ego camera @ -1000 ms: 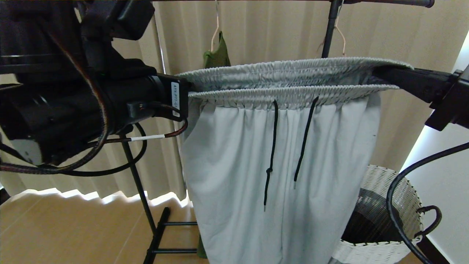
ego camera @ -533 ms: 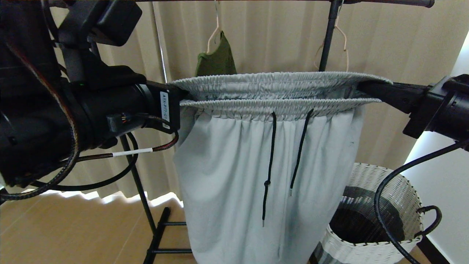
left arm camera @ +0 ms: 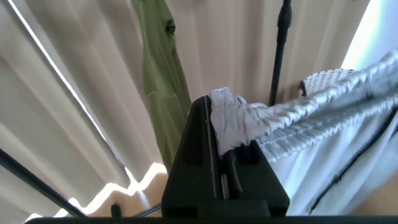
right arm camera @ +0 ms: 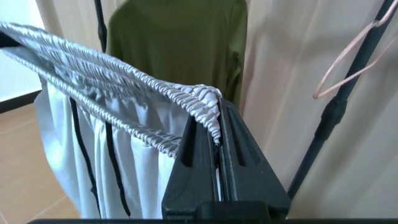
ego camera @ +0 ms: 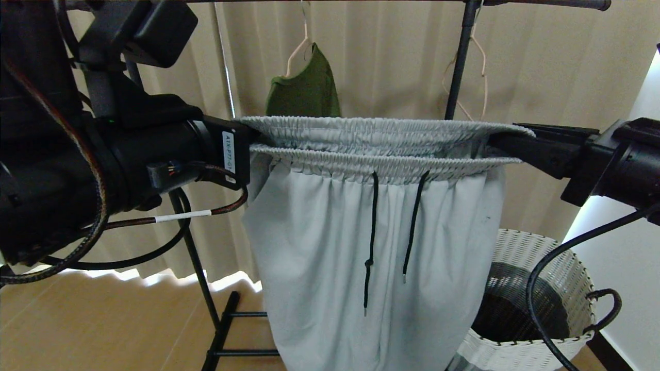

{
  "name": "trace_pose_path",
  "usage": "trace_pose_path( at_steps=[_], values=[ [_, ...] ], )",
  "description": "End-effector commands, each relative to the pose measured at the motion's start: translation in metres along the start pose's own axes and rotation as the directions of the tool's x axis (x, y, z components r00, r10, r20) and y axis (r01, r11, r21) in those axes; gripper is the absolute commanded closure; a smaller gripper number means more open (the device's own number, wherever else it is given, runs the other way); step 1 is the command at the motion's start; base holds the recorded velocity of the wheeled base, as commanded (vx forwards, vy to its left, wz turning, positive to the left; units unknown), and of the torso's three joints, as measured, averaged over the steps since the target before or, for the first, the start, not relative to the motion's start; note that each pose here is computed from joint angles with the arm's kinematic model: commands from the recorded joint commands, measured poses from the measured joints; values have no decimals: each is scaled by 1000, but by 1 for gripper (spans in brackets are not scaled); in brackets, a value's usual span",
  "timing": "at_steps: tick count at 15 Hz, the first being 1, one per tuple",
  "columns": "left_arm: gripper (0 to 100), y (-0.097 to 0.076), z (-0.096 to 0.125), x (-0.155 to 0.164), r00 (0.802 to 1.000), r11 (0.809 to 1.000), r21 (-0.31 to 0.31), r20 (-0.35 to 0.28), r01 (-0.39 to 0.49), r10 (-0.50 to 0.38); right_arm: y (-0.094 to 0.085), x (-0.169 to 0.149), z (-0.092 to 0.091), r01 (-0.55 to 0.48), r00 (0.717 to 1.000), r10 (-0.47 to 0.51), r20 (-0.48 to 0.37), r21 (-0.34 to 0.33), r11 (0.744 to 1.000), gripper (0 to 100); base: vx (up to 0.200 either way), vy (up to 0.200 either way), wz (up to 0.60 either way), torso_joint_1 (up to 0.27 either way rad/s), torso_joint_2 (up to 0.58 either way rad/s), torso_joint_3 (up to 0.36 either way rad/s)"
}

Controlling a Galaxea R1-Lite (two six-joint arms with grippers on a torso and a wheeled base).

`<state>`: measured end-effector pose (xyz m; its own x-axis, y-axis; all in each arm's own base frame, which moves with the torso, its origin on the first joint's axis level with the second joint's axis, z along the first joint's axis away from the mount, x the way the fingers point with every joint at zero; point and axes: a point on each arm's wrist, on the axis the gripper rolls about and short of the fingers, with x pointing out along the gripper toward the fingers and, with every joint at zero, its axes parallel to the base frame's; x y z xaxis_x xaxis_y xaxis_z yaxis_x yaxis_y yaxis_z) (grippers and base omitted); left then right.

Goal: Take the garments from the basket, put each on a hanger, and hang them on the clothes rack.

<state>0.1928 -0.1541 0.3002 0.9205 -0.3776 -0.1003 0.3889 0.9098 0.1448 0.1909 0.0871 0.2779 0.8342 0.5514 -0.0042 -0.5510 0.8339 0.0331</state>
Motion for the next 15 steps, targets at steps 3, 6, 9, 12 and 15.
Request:
trace_pose_path(
  at_steps=[3,6,9,12,15],
  values=[
    [100,15,-10,9,996,992,103,-41,-73,78,21,-12,-17,-102,994,102,-38,9,995,0,0,0,0,0,0,0],
    [100,18,-12,11,991,987,111,-52,-115,121,25,-15,-14,-148,989,148,-25,7,989,0,0,0,0,0,0,0],
    [100,19,-14,12,990,987,112,-59,-118,125,27,-24,-14,-211,977,211,-19,7,977,0,0,0,0,0,0,0],
    [100,19,-14,13,990,987,112,-58,-119,126,28,-27,-14,-221,975,221,-15,4,975,0,0,0,0,0,0,0],
    [100,20,-16,11,989,986,115,-65,-122,130,27,-27,-16,-208,978,208,-25,-1,978,0,0,0,0,0,0,0]
  ],
)
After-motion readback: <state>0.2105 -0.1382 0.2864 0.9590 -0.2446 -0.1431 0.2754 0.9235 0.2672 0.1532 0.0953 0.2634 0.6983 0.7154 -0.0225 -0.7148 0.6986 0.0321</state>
